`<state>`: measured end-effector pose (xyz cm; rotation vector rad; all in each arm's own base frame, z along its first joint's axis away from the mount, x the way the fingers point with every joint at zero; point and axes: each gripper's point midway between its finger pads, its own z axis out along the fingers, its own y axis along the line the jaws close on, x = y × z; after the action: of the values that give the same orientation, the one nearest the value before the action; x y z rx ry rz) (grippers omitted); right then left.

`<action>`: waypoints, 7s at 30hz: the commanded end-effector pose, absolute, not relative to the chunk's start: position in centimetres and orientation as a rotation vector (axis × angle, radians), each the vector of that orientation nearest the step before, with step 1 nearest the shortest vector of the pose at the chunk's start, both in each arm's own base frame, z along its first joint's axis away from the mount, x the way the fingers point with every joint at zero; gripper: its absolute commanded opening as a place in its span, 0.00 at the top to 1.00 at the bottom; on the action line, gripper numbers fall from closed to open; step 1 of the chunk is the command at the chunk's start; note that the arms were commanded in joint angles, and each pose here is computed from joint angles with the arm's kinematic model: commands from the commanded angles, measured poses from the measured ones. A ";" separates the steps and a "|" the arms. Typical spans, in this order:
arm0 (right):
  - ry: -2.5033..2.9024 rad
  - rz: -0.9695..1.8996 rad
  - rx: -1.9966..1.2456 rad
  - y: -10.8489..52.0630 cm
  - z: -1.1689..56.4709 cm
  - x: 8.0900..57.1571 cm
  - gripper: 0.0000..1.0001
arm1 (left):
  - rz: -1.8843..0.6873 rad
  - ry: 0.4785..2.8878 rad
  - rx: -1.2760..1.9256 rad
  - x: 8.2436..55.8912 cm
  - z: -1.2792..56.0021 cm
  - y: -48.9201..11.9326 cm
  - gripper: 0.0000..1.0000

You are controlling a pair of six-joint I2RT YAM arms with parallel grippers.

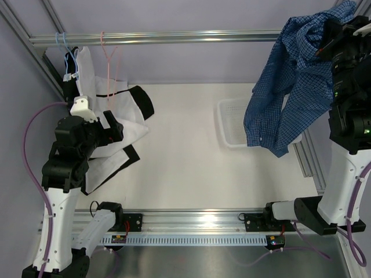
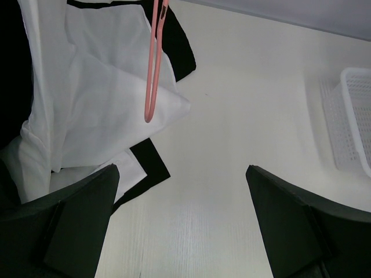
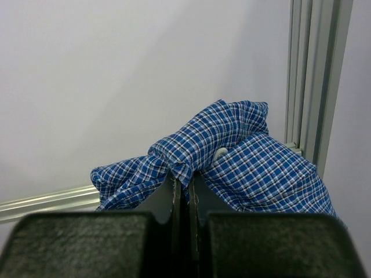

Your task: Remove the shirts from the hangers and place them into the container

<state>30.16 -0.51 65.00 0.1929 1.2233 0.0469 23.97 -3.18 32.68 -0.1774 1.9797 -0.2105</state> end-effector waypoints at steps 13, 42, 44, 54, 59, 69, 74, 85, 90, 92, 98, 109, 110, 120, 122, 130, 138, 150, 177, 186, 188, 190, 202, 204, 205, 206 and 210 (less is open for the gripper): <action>1.342 0.166 0.232 1.5 52.2 37.6 1.00 | -0.257 1.970 -0.172 25.1 32.2 -4.0 0.04; 2.340 0.150 0.891 0.9 10.7 42.4 0.80 | -0.284 2.005 -0.181 24.1 30.8 -4.3 0.07; 2.321 0.139 0.859 0.7 13.0 42.3 0.61 | -0.285 2.001 -0.178 24.1 31.0 -4.4 0.07; 2.184 0.133 0.761 -0.1 22.7 36.8 0.07 | -0.311 1.991 -0.171 24.3 31.6 -4.7 0.06; 2.213 0.244 0.759 1.5 20.2 31.1 0.01 | -0.319 1.999 -0.169 24.3 31.3 -4.9 0.05; 2.328 0.364 0.777 3.6 11.3 26.4 0.01 | -0.310 2.028 -0.169 24.5 30.1 -4.9 0.05; 2.339 0.439 0.721 4.8 9.9 27.9 0.01 | -0.312 2.036 -0.167 24.6 29.7 -4.9 0.05; 2.289 0.490 0.636 5.4 11.2 29.0 0.65 | -0.293 2.042 -0.171 24.6 29.3 -4.7 0.05; 2.258 0.483 0.606 5.2 15.4 29.1 0.91 | -0.291 2.041 -0.170 24.6 29.5 -4.6 0.05; 2.232 0.465 0.593 4.9 18.6 29.7 0.99 | -0.294 2.040 -0.168 24.6 29.6 -4.7 0.05; 2.062 0.369 0.593 2.9 28.2 34.0 1.00 | -0.291 2.038 -0.165 24.5 29.8 -4.6 0.05; 1.940 0.192 0.783 -1.7 26.6 44.9 1.00 | -0.295 2.028 -0.172 23.8 30.0 -4.6 0.05; 1.967 0.194 0.804 -1.8 25.0 45.3 1.00 | -0.296 2.032 -0.171 23.7 29.8 -4.6 0.05; 2.317 0.192 0.896 -0.2 11.6 45.8 0.63 | -0.316 2.030 -0.178 23.7 29.6 -4.8 0.05; 2.272 0.181 0.849 -0.6 14.3 45.6 0.40 | -0.320 2.024 -0.175 23.7 29.9 -4.9 0.05; 2.182 0.183 0.678 -0.3 21.2 39.1 0.04 | -0.311 2.030 -0.166 24.1 30.0 -4.8 0.05; 2.258 0.193 0.541 4.1 17.7 31.5 0.01 | -0.291 2.035 -0.161 24.7 30.2 -4.7 0.04; 2.437 0.270 0.536 7.4 9.1 27.1 0.00 | -0.299 2.048 -0.165 24.7 29.6 -4.8 0.03; 2.471 0.262 0.535 7.7 6.2 27.9 0.97 | -0.276 2.049 -0.170 24.4 29.1 -4.4 0.03; 2.303 0.328 0.502 7.8 17.3 29.1 1.00 | -0.271 2.044 -0.169 24.3 29.4 -4.3 0.03; 2.227 0.321 0.495 7.4 21.5 30.2 1.00 | -0.272 2.041 -0.171 24.3 29.5 -4.3 0.03; 2.189 0.274 0.503 6.7 23.5 31.5 1.00 | -0.275 2.044 -0.169 24.2 29.4 -4.4 0.03; 2.206 0.168 0.562 6.5 20.8 44.1 1.00 | -0.289 2.031 -0.177 23.5 29.6 -4.4 0.03; 2.295 0.134 0.586 6.7 16.7 44.5 1.00 | -0.293 2.031 -0.181 23.3 29.5 -4.4 0.03; 2.315 0.131 0.615 6.6 15.4 44.5 1.00 | -0.293 2.032 -0.181 23.3 29.4 -4.4 0.03; 2.374 0.114 0.635 6.6 12.8 44.2 1.00 | -0.296 2.034 -0.184 23.3 29.3 -4.5 0.03; 2.468 0.128 0.732 5.8 8.3 43.2 1.00 | -0.292 2.043 -0.187 23.0 28.9 -4.4 0.03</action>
<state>43.17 6.76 8.95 0.6371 2.4792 0.1022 22.97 -4.22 28.54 -0.1939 2.0666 -0.2802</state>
